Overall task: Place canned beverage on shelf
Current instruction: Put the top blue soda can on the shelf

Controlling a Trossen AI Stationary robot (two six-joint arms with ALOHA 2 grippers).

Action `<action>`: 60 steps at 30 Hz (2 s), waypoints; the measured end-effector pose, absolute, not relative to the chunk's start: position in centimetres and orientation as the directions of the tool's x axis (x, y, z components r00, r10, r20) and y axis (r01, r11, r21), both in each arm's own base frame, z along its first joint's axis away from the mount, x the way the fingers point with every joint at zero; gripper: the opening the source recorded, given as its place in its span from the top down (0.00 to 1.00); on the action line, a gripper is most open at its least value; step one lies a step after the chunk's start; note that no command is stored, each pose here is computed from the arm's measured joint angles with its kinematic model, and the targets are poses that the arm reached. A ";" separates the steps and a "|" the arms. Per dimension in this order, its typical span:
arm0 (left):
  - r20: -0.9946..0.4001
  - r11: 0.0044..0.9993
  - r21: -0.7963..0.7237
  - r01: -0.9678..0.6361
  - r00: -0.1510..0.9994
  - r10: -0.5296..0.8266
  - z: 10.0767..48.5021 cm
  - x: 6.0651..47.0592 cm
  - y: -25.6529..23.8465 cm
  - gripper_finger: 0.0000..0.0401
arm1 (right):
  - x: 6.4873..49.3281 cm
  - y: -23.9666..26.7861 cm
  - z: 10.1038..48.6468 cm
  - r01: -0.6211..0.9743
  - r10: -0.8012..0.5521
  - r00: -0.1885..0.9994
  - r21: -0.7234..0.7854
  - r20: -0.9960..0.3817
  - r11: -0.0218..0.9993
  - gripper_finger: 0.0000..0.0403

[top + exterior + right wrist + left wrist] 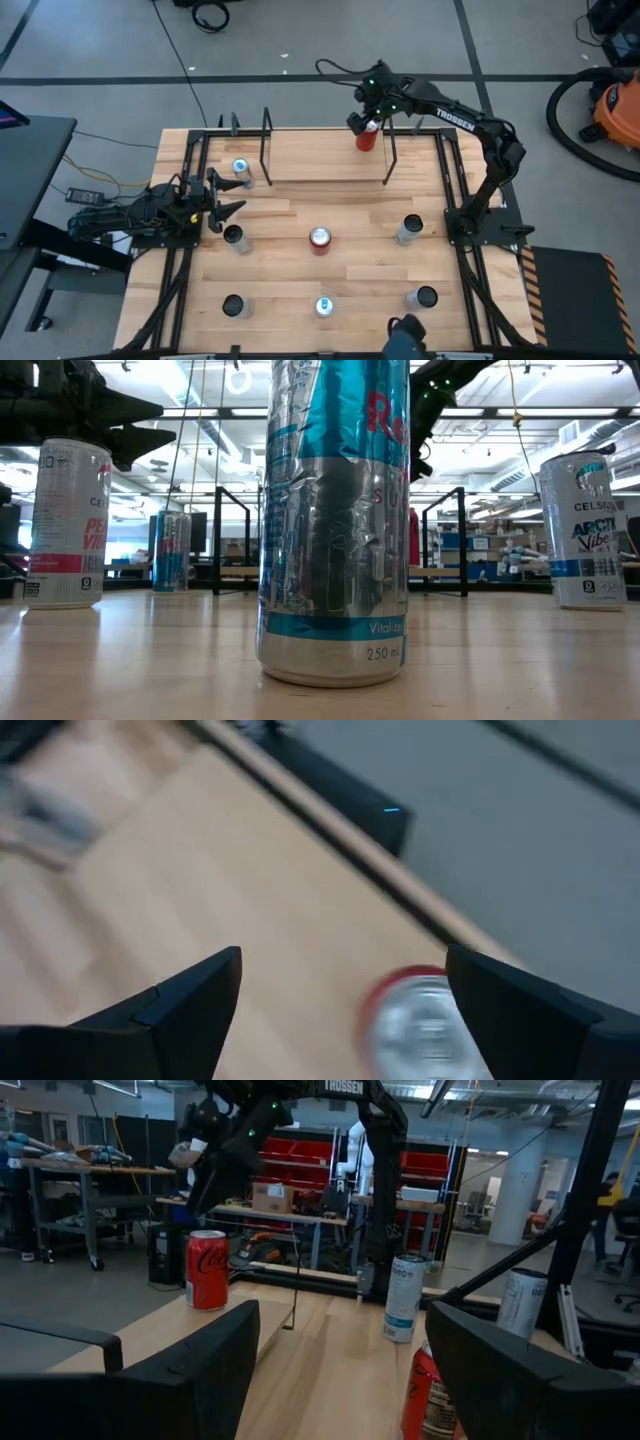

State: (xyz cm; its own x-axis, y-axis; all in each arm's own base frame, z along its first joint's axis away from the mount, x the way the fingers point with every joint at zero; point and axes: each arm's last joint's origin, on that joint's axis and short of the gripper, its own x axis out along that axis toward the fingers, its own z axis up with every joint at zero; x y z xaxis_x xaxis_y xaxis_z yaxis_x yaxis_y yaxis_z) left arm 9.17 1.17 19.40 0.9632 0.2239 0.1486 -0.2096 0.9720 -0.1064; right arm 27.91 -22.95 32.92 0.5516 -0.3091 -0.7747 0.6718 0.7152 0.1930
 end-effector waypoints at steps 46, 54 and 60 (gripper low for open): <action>-0.425 0.790 0.014 -0.614 0.711 0.560 29.2 10.7 3.7 0.28 | 24.6 -14.7 40.6 0.513 -0.314 0.704 0.151 -0.637 0.845 0.10; -0.583 0.788 -0.059 -0.613 0.662 0.471 30.0 12.6 7.8 0.28 | 24.4 -14.6 40.5 0.504 -0.313 0.699 0.131 -0.643 0.854 0.10; -0.708 0.727 -0.059 -0.684 0.542 0.453 29.4 12.2 10.6 0.28 | 24.4 -14.6 39.4 0.497 -0.298 0.673 0.115 -0.677 0.860 0.10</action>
